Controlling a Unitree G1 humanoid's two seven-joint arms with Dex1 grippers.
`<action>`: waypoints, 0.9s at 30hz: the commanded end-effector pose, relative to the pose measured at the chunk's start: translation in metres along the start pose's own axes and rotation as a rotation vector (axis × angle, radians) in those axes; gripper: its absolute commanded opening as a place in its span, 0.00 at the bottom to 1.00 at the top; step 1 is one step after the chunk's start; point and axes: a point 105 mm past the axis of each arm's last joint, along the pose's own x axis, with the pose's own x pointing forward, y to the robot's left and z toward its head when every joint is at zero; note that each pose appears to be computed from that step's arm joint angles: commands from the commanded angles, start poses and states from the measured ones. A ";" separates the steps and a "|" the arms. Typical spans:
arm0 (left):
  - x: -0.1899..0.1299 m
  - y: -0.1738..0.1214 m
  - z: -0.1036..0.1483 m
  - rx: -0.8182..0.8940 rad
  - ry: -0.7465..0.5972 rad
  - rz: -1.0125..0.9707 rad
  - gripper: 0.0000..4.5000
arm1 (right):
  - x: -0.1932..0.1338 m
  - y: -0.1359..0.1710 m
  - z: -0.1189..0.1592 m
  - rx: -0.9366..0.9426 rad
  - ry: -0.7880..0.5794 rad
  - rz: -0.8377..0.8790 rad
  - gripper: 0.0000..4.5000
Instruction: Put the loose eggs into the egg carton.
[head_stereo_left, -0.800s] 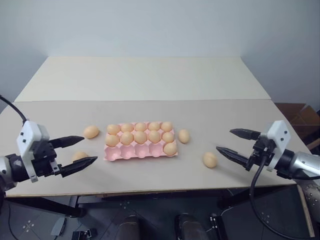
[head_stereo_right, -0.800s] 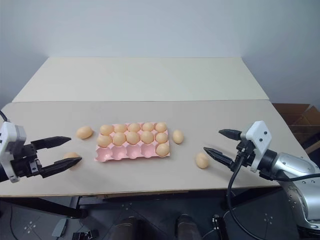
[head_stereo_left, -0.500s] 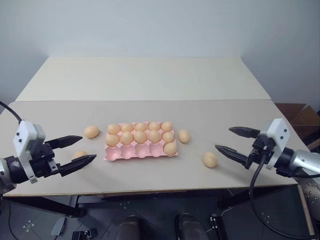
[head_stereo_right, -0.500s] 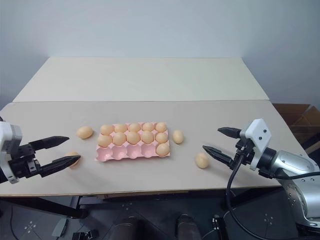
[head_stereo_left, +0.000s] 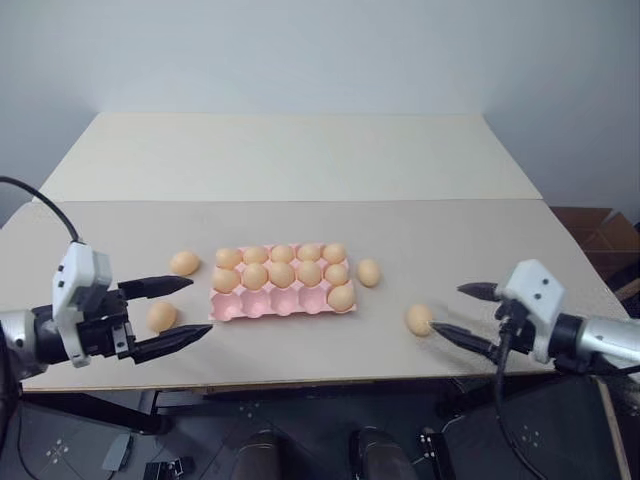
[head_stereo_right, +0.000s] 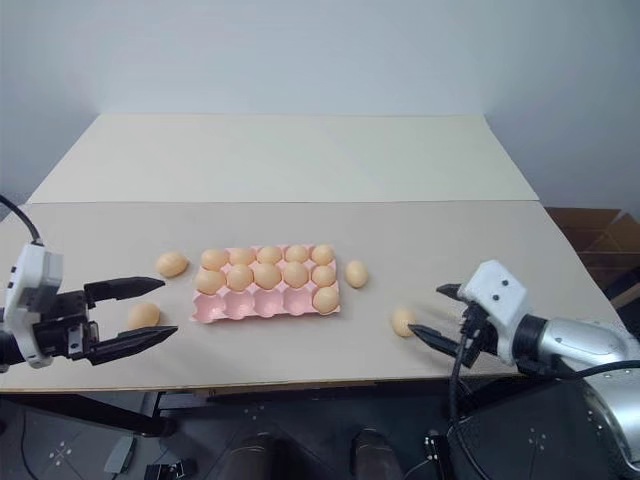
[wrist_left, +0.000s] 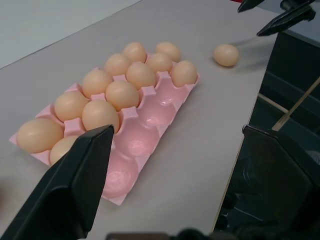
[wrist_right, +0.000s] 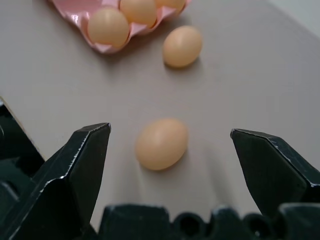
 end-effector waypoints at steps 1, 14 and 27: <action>0.002 0.002 0.005 0.037 -0.004 -0.012 0.99 | 0.018 -0.002 -0.007 0.035 0.042 -0.066 1.00; 0.006 0.002 0.003 0.051 0.010 -0.007 1.00 | 0.052 -0.011 0.000 0.034 0.037 -0.163 0.48; -0.001 -0.001 0.000 0.027 0.015 0.034 1.00 | 0.123 0.065 0.098 -0.116 -0.196 0.104 0.44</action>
